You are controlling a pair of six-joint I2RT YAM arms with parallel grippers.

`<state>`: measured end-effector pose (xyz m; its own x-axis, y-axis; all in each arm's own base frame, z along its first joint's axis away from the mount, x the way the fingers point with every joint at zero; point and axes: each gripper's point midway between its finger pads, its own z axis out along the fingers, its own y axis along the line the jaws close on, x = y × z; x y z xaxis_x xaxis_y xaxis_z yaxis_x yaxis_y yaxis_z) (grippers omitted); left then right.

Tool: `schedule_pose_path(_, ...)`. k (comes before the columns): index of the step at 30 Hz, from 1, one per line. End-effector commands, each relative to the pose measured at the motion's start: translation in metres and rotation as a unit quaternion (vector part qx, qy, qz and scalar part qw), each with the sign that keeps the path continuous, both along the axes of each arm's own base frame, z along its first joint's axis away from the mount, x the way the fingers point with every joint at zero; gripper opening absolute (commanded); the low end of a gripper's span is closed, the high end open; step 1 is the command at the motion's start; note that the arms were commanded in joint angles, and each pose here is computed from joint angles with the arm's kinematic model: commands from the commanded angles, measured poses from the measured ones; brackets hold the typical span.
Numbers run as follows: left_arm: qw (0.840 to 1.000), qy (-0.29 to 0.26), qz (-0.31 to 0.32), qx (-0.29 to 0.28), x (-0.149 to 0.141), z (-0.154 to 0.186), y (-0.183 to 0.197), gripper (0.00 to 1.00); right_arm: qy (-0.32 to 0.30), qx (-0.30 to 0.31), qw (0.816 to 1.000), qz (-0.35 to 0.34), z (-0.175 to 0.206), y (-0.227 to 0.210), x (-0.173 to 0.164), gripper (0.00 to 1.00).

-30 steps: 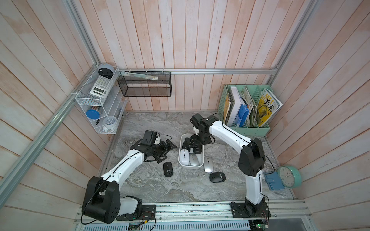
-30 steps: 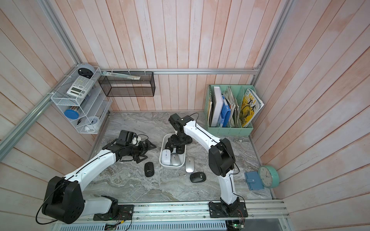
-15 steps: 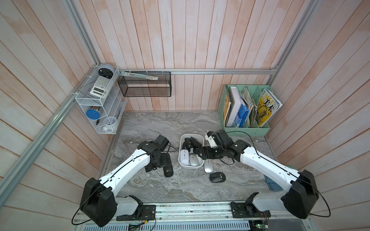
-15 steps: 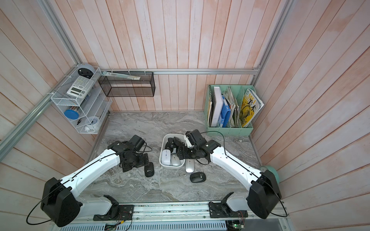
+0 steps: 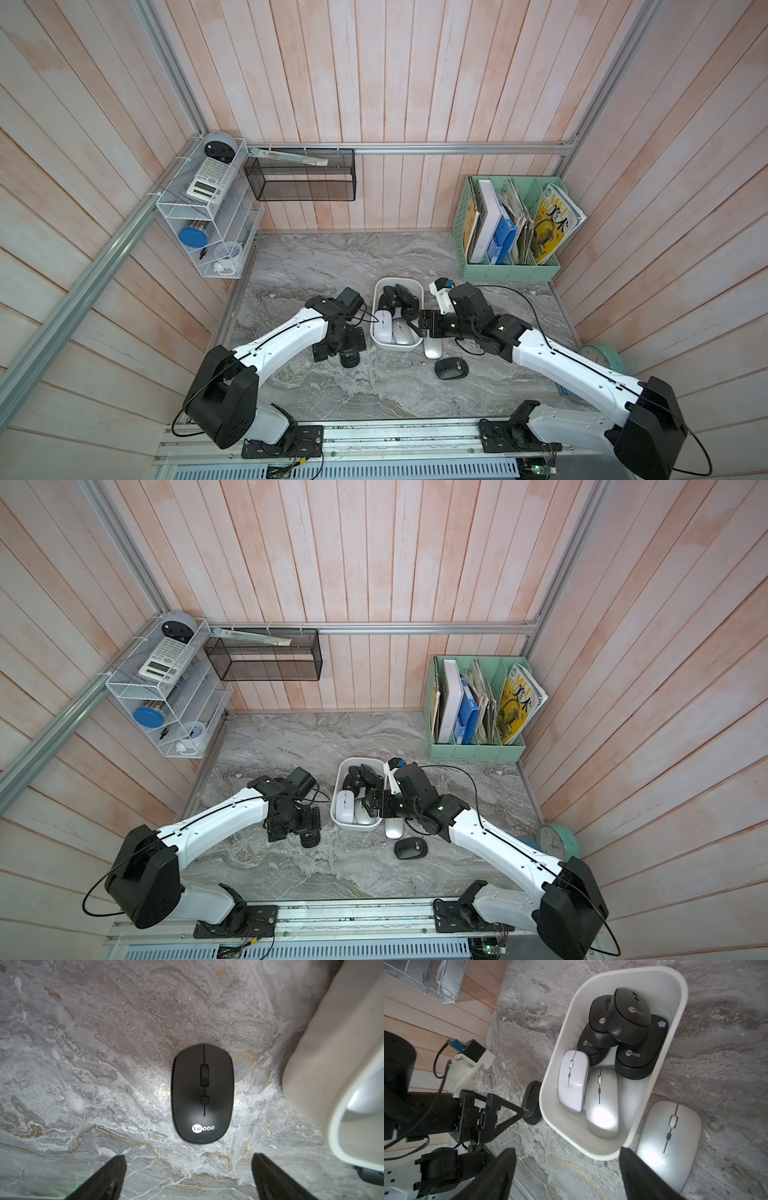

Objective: Put the mouse in the storage box
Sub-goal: Pick up the mouse from the center of the board.

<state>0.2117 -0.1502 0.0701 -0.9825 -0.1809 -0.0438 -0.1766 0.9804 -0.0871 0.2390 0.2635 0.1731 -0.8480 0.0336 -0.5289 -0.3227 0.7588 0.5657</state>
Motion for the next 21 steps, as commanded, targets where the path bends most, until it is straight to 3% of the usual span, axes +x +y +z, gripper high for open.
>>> schedule_pose_path(1,1.0,0.011,-0.012,-0.008,0.002,-0.011,-0.008,1.0,-0.004,-0.014,1.0,-0.004,-0.01,-0.004,0.001,0.84)
schedule_pose_path(14,0.999,0.039,-0.014,0.004,0.008,-0.036,-0.015,1.0,-0.002,-0.026,1.0,-0.008,-0.013,-0.004,0.005,0.84)
schedule_pose_path(21,1.0,0.023,-0.011,0.012,0.016,-0.043,-0.013,0.98,0.004,-0.032,0.999,-0.004,-0.018,-0.002,0.006,0.82)
